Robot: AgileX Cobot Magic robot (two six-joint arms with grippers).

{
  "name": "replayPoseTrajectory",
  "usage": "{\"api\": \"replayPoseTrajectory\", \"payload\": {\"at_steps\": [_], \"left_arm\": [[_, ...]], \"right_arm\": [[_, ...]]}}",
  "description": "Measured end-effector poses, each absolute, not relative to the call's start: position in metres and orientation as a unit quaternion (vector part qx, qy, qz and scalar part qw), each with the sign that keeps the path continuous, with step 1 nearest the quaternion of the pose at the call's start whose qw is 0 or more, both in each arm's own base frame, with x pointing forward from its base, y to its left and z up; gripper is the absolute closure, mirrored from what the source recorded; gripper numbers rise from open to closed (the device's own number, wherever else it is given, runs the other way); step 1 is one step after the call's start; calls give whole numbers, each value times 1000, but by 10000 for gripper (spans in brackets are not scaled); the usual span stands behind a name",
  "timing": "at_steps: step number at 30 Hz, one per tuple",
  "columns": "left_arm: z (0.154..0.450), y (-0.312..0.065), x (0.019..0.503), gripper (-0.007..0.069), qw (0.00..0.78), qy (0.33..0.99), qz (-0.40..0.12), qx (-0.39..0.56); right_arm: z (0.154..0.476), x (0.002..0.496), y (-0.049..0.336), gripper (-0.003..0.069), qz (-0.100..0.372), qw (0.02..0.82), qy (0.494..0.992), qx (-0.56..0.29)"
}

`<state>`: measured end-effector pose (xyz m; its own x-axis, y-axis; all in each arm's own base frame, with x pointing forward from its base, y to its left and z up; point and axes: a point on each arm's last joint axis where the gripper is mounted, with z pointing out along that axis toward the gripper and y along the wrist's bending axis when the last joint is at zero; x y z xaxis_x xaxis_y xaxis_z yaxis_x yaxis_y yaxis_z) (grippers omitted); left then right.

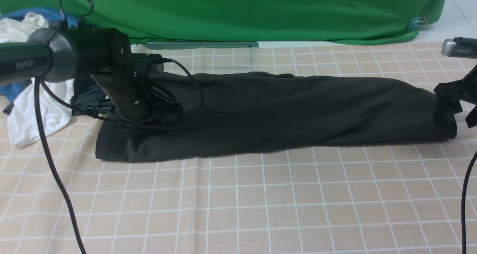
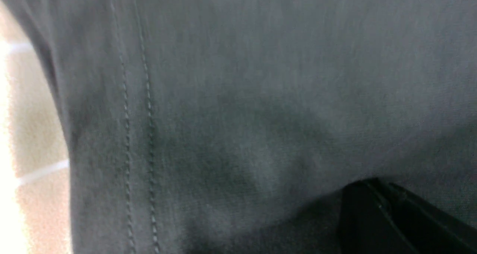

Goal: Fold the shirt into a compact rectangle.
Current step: 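Pull the folded dark garment lengthwise by its ends to straighten it flat on the table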

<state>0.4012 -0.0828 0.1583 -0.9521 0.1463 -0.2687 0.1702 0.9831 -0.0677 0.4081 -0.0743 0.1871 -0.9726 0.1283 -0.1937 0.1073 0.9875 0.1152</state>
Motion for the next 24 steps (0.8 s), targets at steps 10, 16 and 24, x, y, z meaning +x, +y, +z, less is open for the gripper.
{"api": "replayPoseTrajectory", "payload": {"at_steps": [10, 16, 24], "left_arm": [[157, -83, 403, 606, 132, 987, -45, 80], [157, -83, 404, 606, 135, 987, -47, 78], [158, -85, 405, 606, 140, 986, -54, 72]], "right_arm": [[162, 413, -67, 582, 98, 82, 992, 15], [179, 412, -80, 597, 25, 34, 999, -11], [182, 406, -84, 551, 1, -4, 1000, -18]]}}
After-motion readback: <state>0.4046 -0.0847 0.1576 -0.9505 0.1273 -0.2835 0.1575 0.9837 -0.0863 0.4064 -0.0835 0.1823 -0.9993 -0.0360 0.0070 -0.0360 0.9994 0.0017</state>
